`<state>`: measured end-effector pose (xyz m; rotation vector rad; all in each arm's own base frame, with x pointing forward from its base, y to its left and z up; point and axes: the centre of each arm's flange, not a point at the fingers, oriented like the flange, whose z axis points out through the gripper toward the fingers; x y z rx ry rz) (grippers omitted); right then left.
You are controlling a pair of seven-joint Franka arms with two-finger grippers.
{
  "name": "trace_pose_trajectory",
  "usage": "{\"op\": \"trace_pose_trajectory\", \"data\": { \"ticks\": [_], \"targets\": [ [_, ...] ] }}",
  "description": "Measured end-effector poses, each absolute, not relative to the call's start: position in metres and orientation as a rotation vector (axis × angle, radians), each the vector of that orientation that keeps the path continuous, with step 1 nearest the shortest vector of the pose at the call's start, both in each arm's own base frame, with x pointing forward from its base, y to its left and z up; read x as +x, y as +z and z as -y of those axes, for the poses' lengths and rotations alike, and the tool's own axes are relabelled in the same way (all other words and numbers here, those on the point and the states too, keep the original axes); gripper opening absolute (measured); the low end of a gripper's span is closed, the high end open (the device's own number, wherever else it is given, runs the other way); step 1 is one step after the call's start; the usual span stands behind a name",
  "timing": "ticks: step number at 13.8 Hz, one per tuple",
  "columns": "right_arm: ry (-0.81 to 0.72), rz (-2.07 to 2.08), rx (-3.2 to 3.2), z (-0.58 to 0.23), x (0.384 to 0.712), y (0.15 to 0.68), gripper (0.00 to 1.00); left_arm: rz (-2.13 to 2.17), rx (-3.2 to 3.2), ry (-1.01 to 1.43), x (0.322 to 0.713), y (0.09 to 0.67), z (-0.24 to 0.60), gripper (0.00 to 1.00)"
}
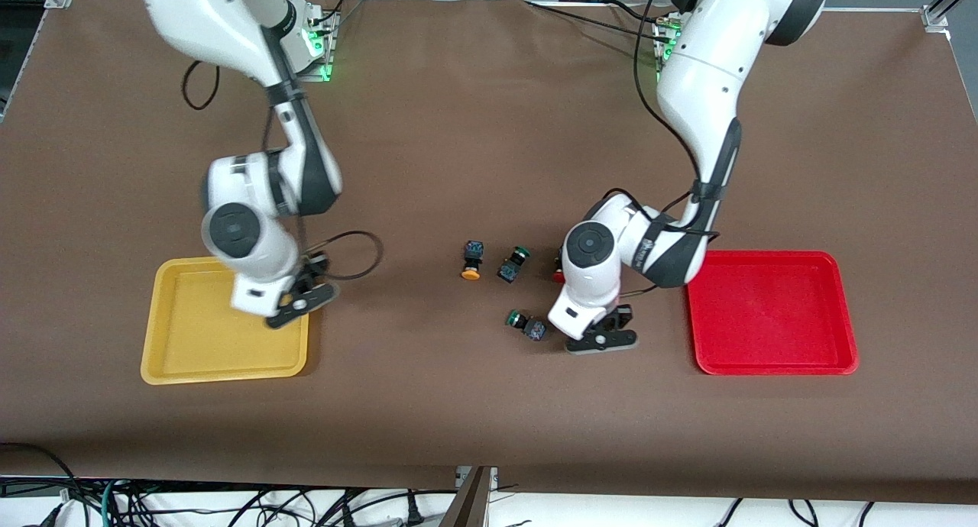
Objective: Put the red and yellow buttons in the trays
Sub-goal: 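Carry the yellow button to the yellow tray while the left gripper carries its button, then release both buttons into the trays, then reach the right gripper to another yellow button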
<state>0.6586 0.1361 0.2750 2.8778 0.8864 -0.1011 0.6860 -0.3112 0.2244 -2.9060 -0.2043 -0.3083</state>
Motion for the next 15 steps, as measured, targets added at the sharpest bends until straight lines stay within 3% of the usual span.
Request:
{"op": "trace_pose_trajectory", "data": {
  "ticks": [3, 4, 9, 12, 15],
  "targets": [
    [-0.088, -0.906, 2.887, -0.069, 0.672, 0.248, 0.41, 0.263, -2.797, -0.166, 0.695, 0.281, 0.250, 0.43],
    [-0.087, -0.900, 2.903, -0.057, 0.673, 0.236, 0.45, 0.222, -2.768, -0.083, 0.697, 0.291, 0.224, 0.43],
    [-0.034, -0.800, 3.050, -0.079, 0.677, 0.228, 0.96, -0.031, -2.742, 0.190, 0.709, 0.281, 0.094, 0.43],
    [-0.042, -0.621, 3.122, -0.168, 0.665, 0.246, 1.00, -0.086, -2.747, 0.274, 0.701, 0.255, 0.057, 0.43],
    [-0.056, -0.332, 3.216, -0.270, 0.633, 0.253, 1.00, -0.139, -2.778, 0.223, 0.689, 0.222, 0.059, 0.43]
  ]
}}
